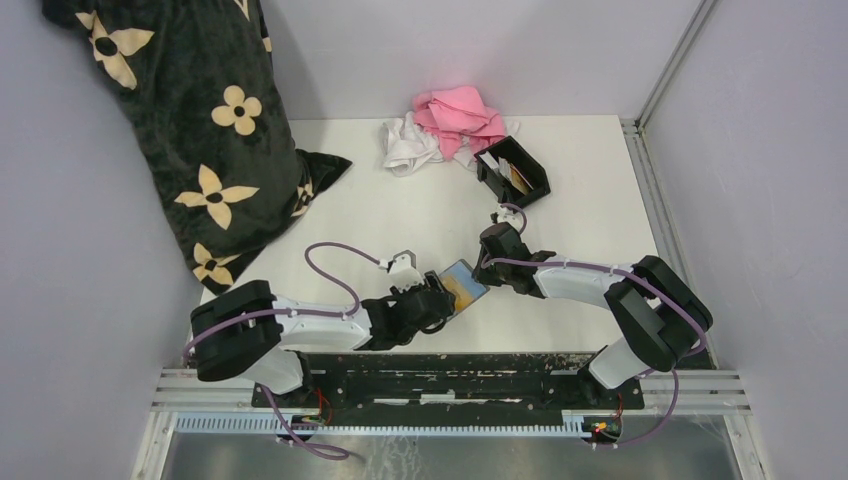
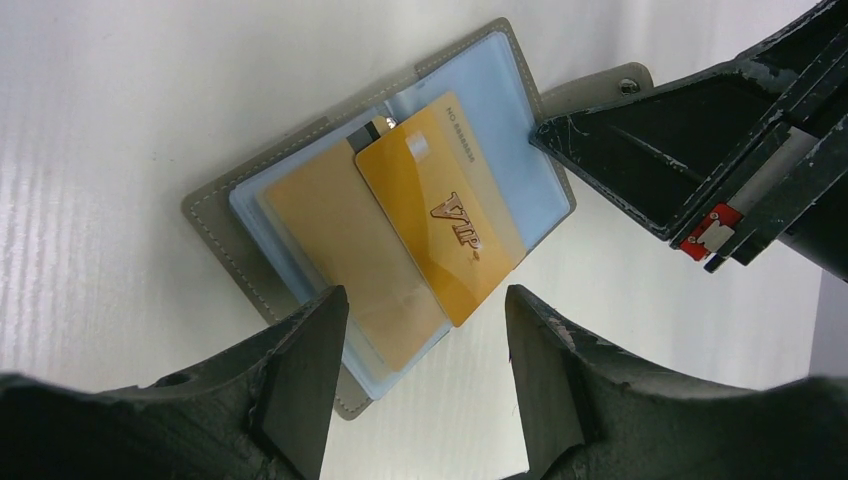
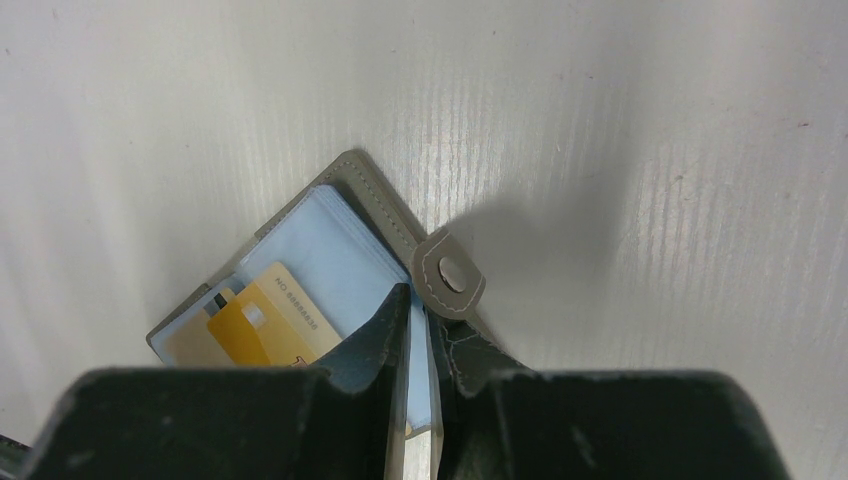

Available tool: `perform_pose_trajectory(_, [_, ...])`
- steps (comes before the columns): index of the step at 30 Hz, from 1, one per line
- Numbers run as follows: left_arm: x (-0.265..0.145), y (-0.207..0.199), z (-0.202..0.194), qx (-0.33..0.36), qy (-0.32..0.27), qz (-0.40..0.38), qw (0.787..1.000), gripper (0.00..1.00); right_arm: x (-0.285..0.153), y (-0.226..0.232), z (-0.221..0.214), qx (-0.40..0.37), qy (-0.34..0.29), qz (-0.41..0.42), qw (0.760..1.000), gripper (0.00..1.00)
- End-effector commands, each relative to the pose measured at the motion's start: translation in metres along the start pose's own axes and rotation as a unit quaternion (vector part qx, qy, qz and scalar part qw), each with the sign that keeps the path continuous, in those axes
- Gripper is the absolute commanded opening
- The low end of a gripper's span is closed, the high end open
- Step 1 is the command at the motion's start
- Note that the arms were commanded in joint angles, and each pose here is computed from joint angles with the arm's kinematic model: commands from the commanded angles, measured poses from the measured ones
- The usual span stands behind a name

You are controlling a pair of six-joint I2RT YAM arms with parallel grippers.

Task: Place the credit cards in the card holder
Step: Insert the credit card into the card holder.

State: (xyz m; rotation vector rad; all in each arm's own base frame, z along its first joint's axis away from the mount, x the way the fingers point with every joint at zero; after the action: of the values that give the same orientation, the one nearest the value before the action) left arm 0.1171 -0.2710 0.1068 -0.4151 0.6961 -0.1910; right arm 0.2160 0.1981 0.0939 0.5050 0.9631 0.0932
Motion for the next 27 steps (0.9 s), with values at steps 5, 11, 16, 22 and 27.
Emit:
perform_pose_trajectory(5, [0.010,-0.015,0.006,-0.025,-0.001,-0.034,0.999,0.66,0.006,-0.031,-0.022,-0.016,0.040,-0.066,0.997,0.16])
perform_pose_trajectory(11, [0.016,-0.018,0.005,-0.033,0.000,-0.035,0.999,0.66,0.007,-0.033,-0.023,-0.016,0.042,-0.067,0.997,0.16])
perform_pose_trajectory(16, [0.021,-0.018,0.001,-0.038,0.012,-0.035,0.999,0.66,0.008,-0.032,-0.023,-0.015,0.042,-0.066,0.997,0.16])
perform_pose_trajectory(22, [0.024,-0.016,0.000,-0.044,0.013,-0.031,0.998,0.66,0.009,-0.032,-0.023,-0.015,0.044,-0.065,0.997,0.16])
perform_pose_trajectory(27, [0.026,-0.017,0.000,-0.045,0.010,-0.031,0.998,0.66,0.010,-0.032,-0.024,-0.014,0.046,-0.066,0.997,0.16])
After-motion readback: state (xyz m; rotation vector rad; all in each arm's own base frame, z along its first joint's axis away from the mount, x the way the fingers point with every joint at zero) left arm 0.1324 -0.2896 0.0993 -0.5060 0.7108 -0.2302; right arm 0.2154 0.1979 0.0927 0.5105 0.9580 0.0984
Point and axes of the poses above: each gripper's point midway between its finger pads, its own x axis out along the fingers, its own y axis along the line the jaws close on, z = x × y, the point moved 10 cm from there along -x, back along the fingers, and after that the axes turned 10 degrees about x, right-handed, at the moved point
